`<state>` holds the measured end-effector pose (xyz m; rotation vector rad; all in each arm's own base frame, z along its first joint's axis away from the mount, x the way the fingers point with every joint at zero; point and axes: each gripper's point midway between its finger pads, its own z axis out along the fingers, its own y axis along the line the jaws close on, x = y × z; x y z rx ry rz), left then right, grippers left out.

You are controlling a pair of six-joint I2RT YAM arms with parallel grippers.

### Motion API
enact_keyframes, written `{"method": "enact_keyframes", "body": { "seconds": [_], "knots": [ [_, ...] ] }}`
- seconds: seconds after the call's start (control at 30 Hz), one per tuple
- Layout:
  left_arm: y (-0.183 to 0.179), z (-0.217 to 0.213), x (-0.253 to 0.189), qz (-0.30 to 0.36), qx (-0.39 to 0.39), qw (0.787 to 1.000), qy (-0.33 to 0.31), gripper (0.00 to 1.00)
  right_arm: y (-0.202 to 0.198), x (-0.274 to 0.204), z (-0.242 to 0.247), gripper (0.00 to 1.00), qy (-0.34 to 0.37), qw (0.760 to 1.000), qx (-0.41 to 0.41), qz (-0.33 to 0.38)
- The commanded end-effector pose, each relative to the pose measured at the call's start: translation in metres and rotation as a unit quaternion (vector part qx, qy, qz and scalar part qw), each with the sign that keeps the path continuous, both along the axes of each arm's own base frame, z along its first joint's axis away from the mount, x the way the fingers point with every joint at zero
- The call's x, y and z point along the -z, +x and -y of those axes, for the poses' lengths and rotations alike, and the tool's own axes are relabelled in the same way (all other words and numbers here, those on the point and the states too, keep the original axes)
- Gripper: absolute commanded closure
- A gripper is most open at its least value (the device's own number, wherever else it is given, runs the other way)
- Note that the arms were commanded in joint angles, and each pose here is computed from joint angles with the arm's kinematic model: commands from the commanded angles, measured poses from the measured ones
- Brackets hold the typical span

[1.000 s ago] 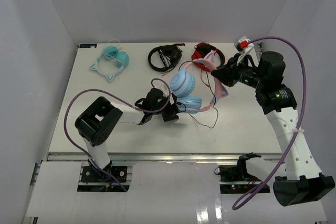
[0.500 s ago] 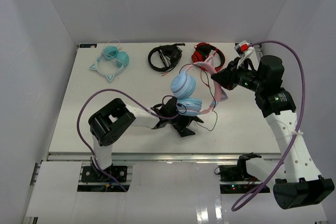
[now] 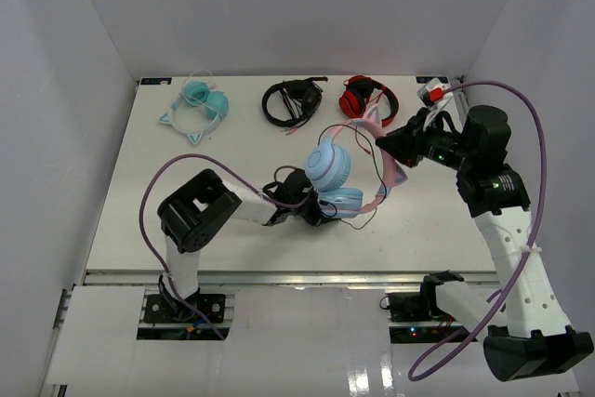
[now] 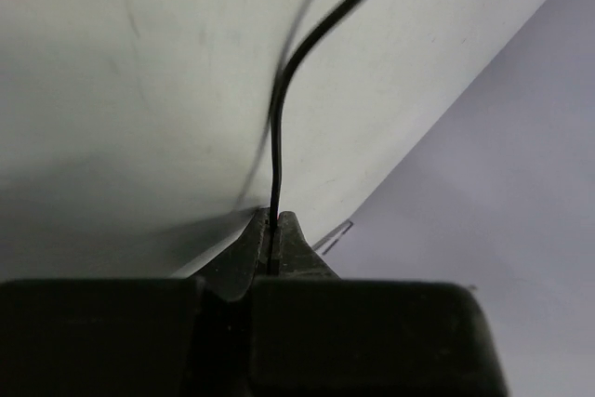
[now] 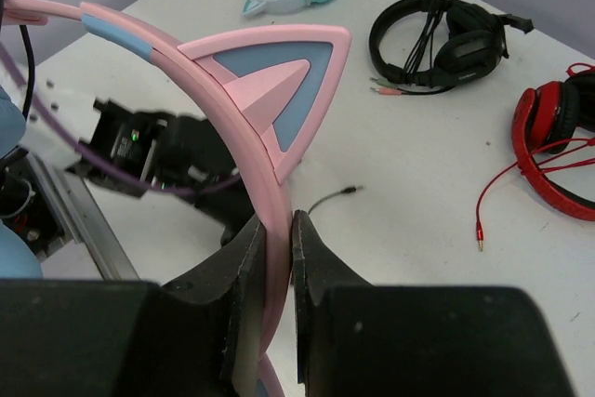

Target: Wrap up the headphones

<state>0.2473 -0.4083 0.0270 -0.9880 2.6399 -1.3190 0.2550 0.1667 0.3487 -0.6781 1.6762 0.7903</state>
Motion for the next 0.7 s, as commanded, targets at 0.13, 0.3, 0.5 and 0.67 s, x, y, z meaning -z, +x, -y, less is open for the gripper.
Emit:
{"method": "enact_keyframes", "body": {
  "seconds": [0.13,0.3,0.5,0.67],
  "knots": [
    [0.088,-0.086,-0.088,0.196,0.048,0.979,0.031,1.0,-0.014,0.037,0.024,0.92,-0.157,0.984,-0.03,0.08],
    [0.116,-0.085,-0.163,0.303,0.11,0.944,0.065,1.0,0.002,0.077,0.044,0.92,-0.252,0.963,0.006,0.1],
    [0.116,-0.063,-0.241,0.416,0.12,0.896,0.096,1.0,0.027,0.099,0.046,0.92,-0.316,0.939,0.072,0.117],
    [0.088,-0.02,-0.266,0.465,0.148,0.867,0.099,1.0,0.047,0.109,0.035,0.92,-0.314,0.936,0.134,0.092]
  ]
}}
